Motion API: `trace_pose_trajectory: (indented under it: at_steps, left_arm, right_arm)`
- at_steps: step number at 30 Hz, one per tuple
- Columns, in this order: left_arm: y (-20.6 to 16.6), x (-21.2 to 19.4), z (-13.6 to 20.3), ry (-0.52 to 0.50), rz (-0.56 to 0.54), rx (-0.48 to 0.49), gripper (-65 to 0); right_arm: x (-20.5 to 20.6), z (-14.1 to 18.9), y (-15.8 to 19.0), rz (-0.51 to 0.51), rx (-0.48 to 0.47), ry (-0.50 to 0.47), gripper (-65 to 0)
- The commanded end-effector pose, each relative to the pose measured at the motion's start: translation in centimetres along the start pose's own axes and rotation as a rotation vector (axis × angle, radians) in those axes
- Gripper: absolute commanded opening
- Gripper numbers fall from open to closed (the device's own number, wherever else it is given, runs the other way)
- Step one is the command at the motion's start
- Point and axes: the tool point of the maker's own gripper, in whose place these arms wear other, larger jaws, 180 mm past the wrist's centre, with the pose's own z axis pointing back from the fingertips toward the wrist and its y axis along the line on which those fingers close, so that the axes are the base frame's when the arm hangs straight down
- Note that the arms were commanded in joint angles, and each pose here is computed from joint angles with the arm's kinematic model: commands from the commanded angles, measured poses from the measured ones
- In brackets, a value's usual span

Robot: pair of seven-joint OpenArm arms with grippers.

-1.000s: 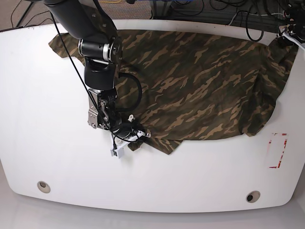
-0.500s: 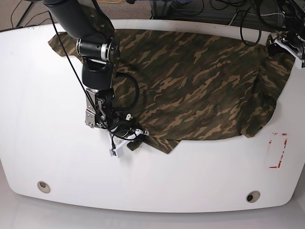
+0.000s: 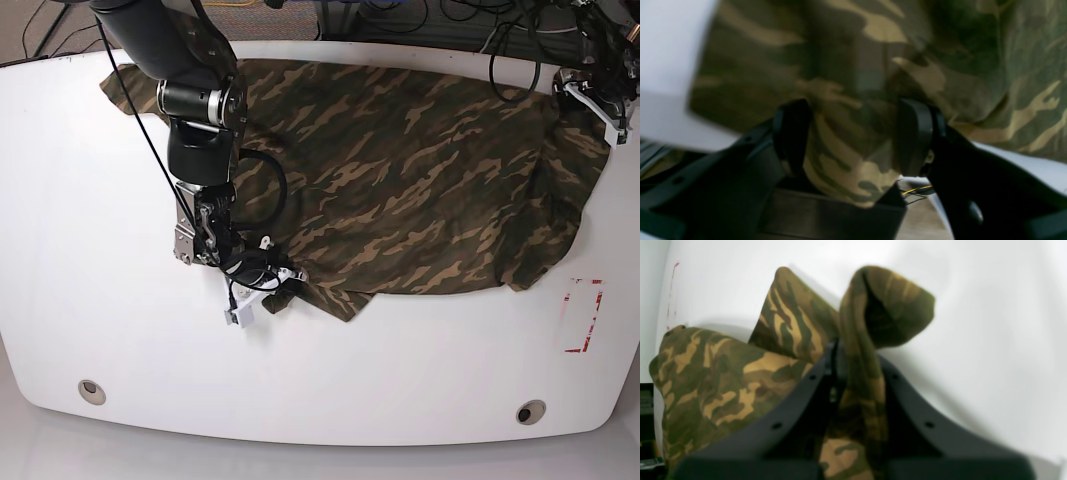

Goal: Layout the t-shirt on the table in an organized manner, then fold the t-shirt properly

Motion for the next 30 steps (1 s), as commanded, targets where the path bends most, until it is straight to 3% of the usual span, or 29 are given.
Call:
trace_pose_trajectory:
  at_steps: [1, 10, 19, 25, 30]
  left_arm:
    - [0.6, 0.1, 0.1, 0.003, -0.006, 0.015, -26.8]
    - [1.5, -1.2, -0.8, 0.078, -0.003, 0.054, -29.2]
    - [1.5, -1.0, -0.8, 0.075, -0.004, 0.055, -63.6]
    - [1.5, -0.7, -0.7, 0.069, -0.006, 0.055, -64.4]
    - [2.1, 1.8, 0.4, 0.008, -0.037, 0.089, -64.4]
  right_arm:
    - [2.5, 0.3, 0.7, 0.025, 0.009, -0.047, -63.6]
    - [2.6, 0.3, 0.6, 0.026, 0.007, -0.049, -63.6]
    - [2.6, 0.3, 0.6, 0.026, 0.007, -0.049, -63.6]
    - [2.6, 0.3, 0.6, 0.026, 0.007, -0.049, -63.6]
    - [3.6, 0.7, 0.8, 0.041, 0.007, -0.074, -63.6]
